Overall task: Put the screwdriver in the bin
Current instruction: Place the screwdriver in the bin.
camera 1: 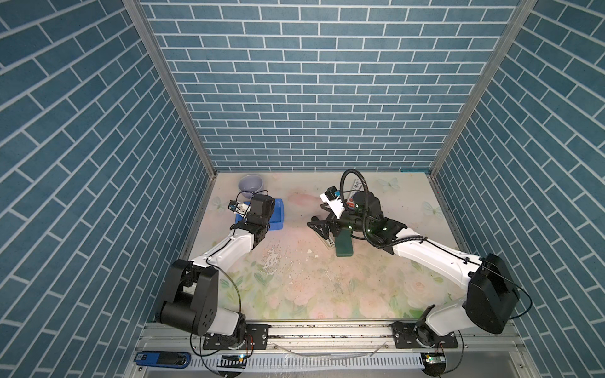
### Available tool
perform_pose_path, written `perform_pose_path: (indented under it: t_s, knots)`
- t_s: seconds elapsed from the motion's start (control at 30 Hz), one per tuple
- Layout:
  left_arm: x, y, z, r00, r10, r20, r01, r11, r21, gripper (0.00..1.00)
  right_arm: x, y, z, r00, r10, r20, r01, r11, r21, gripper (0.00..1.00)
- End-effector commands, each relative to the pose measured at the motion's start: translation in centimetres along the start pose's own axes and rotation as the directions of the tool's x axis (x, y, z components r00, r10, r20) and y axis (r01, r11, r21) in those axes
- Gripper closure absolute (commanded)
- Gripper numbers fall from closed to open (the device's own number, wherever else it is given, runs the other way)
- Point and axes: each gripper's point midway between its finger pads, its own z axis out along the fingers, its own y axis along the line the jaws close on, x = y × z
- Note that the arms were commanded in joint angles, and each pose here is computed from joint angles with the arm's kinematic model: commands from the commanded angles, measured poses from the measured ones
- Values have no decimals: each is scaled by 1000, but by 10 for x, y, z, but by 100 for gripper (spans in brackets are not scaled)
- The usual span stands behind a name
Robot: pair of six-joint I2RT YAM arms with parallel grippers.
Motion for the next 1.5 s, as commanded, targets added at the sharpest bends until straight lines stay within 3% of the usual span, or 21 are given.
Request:
perform_pose_path:
  t_s: [0.0,0.4,0.7,0.83,1.0,1.17,1.33,1.47]
  knots:
    - [2,18,11,999,-48,-20,45,993,-109,88,-24,2,1,996,-77,43,76,997,8,4]
    - [41,28,56,973,-198,-115,176,969,-174,88,-19,1,0,997,-77,29,76,997,21,4]
    - [47,31,67,971,-207,-122,182,966,-186,85,-18,-1,-2,997,-80,22,79,996,32,4]
    - [49,28,70,969,-207,-133,183,968,-173,69,-16,-1,-1,997,-79,20,79,996,31,4]
    - [41,20,64,977,-178,-118,161,978,-135,38,-18,-2,-3,996,-80,26,79,996,46,4]
    - [24,5,47,989,-118,-85,111,991,-80,21,-20,-7,-8,996,-79,49,75,994,77,4]
    - [-1,-12,17,999,39,-18,-40,999,-23,3,-20,-18,-15,995,-81,66,71,988,140,3]
    - [-22,-20,-9,969,238,59,-240,971,20,0,-20,-37,-29,994,-69,89,47,974,224,3]
